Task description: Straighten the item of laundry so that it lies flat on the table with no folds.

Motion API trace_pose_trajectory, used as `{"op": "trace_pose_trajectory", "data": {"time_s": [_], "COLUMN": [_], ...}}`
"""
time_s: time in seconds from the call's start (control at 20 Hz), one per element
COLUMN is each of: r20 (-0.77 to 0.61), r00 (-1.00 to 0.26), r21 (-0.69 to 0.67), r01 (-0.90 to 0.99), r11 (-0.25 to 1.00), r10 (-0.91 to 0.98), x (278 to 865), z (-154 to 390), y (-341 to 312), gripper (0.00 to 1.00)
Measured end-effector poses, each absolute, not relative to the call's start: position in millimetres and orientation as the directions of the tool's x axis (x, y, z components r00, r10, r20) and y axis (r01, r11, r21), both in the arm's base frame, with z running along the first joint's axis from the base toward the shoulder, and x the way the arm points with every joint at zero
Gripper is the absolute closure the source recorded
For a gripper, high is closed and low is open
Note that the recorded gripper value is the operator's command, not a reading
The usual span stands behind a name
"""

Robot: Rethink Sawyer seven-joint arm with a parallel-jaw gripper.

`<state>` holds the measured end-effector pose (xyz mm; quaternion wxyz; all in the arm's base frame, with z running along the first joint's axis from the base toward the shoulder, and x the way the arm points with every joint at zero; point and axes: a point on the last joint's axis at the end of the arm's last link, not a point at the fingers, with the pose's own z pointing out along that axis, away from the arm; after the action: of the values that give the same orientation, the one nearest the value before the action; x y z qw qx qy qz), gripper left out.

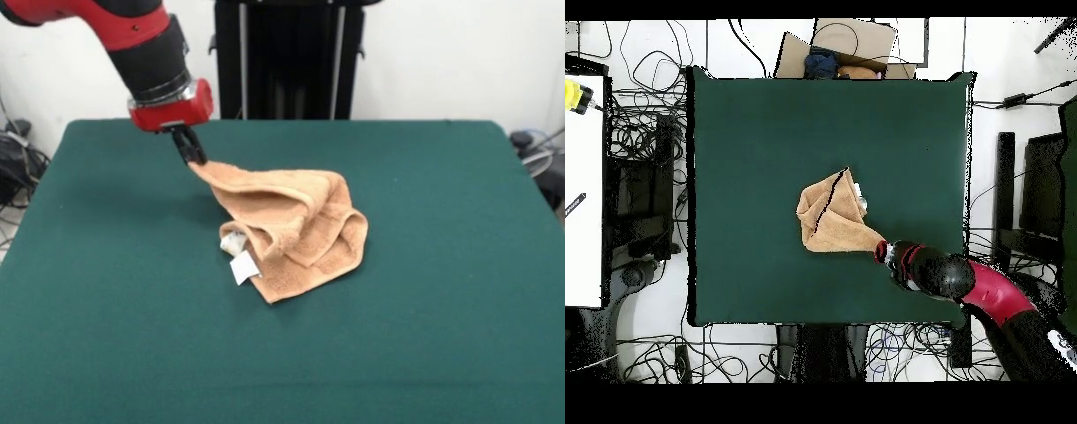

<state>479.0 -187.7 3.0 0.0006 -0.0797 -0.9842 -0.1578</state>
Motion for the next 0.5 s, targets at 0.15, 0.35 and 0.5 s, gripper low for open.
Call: {"op": "trace_pose_trajectory", "data": {"time_s": [0.15,0.35,0.5], "r20": [0.016,0.012,0.013], "r00": [-0.99,-0.989,-0.989], "r21": [0.281,0.264,0.257], "r01": [0.14,0.143,0.145], "r11": [0.95,0.954,0.956], "r10": [0.141,0.145,0.147], "x": [473.1,466.5,461.5], "z": [12.9,23.8,29.4], "y": [-196.7,-203.9,-206.9], "gripper": [1.0,1.0,1.0]}}
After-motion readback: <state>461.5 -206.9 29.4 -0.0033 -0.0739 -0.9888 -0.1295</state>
